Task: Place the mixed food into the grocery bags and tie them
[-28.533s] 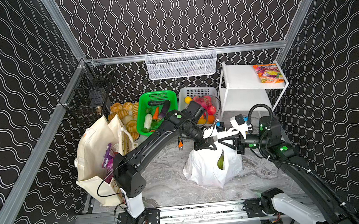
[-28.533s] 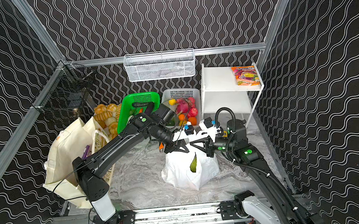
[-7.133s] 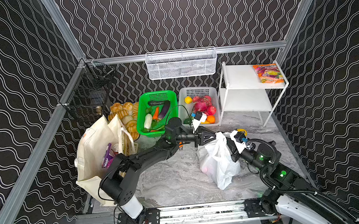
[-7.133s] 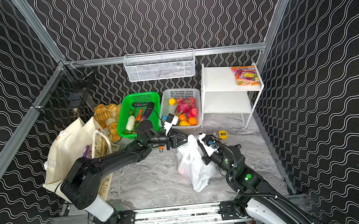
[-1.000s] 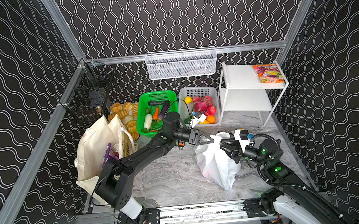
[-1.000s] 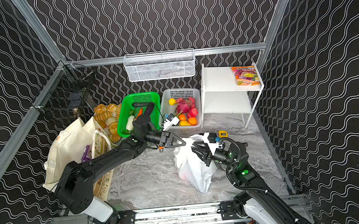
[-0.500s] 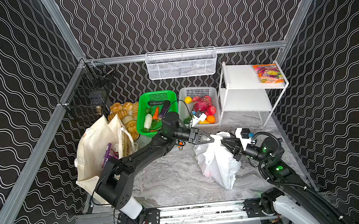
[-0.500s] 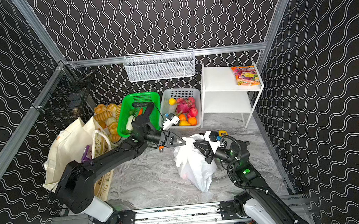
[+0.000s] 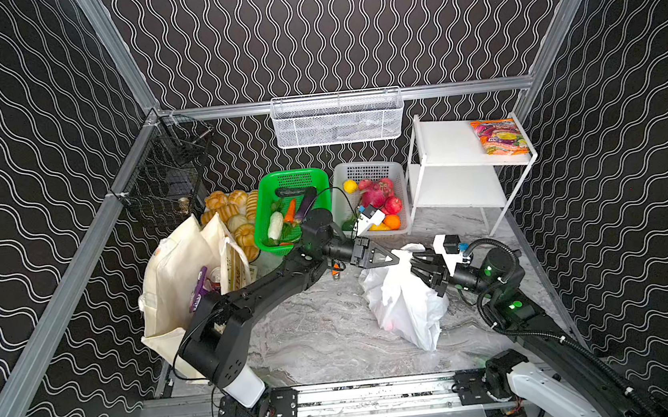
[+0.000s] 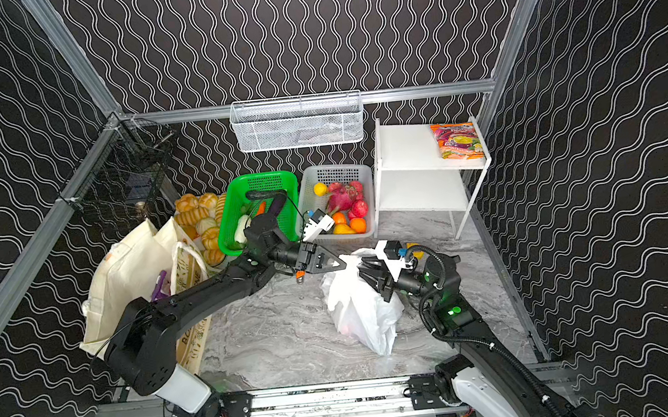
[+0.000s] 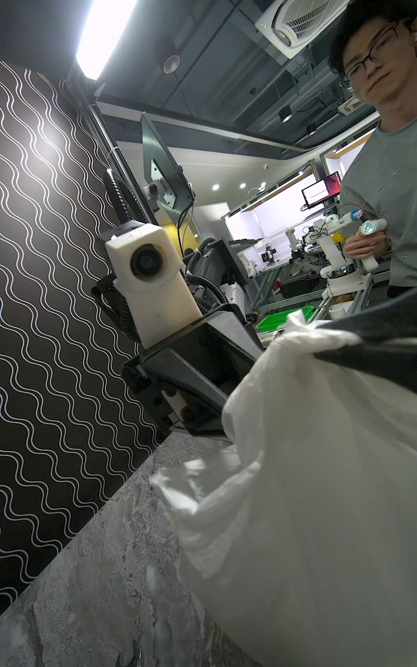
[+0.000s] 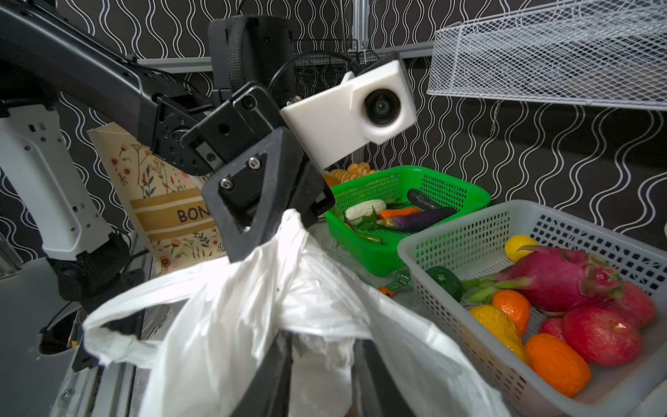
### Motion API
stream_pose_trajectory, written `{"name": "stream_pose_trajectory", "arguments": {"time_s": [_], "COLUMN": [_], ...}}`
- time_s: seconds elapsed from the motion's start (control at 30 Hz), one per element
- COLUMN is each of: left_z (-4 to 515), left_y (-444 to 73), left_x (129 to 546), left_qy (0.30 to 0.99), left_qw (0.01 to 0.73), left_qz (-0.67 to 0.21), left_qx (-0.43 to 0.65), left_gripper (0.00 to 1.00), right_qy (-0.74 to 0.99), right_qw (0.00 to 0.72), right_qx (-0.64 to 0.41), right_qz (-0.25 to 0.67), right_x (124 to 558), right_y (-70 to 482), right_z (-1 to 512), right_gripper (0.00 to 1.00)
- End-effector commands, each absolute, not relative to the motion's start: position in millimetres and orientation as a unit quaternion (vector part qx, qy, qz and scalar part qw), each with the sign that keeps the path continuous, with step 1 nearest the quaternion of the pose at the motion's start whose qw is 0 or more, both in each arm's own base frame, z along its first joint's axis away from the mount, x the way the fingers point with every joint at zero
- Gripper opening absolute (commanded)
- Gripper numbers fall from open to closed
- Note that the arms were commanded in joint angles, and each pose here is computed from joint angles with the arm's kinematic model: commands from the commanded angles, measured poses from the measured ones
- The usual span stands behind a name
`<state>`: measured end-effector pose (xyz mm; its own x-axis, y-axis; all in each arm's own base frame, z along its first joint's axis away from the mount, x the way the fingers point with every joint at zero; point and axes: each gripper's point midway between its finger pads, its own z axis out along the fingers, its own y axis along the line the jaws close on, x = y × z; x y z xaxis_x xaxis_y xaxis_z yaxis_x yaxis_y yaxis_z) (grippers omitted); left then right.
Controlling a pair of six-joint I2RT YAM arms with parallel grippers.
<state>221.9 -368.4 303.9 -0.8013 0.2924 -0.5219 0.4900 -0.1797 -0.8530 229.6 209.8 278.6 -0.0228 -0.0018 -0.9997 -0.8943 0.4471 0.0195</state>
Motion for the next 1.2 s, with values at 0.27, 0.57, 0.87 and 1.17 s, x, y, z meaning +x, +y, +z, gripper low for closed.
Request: {"name": "stream_pose_trajectory", "arguments": {"time_s": [0.27, 0.57, 0.87, 1.17], "left_z": [292, 280, 289, 280], "left_y": [-362, -353, -342, -358], "left_x": [233, 245, 221, 199], "left_qy": [0.682, 0.725, 0.724, 0.767], "left_qw": [0.115, 0.130, 0.152, 0.202], "left_qz": [-0.649, -0.600, -0.574, -0.444], "left_qx": [0.317, 0.311, 0.351, 0.417], "left_gripper": [0.00, 0.43, 0.66, 0.72], "right_qy": [0.621, 0.680, 0.691, 0.690], "right_qw": [0.588, 0.599, 0.596, 0.599], "right_qx": [-0.365, -0.304, -0.277, -0.259], "right_qz": [0.369, 0.292, 0.301, 0.313], "right_x": [221, 234, 244, 244], "right_y": [205, 177, 176, 175], "right_z": [281, 276, 285, 294], "right_gripper": [0.00, 0.00, 0.00, 0.00]}}
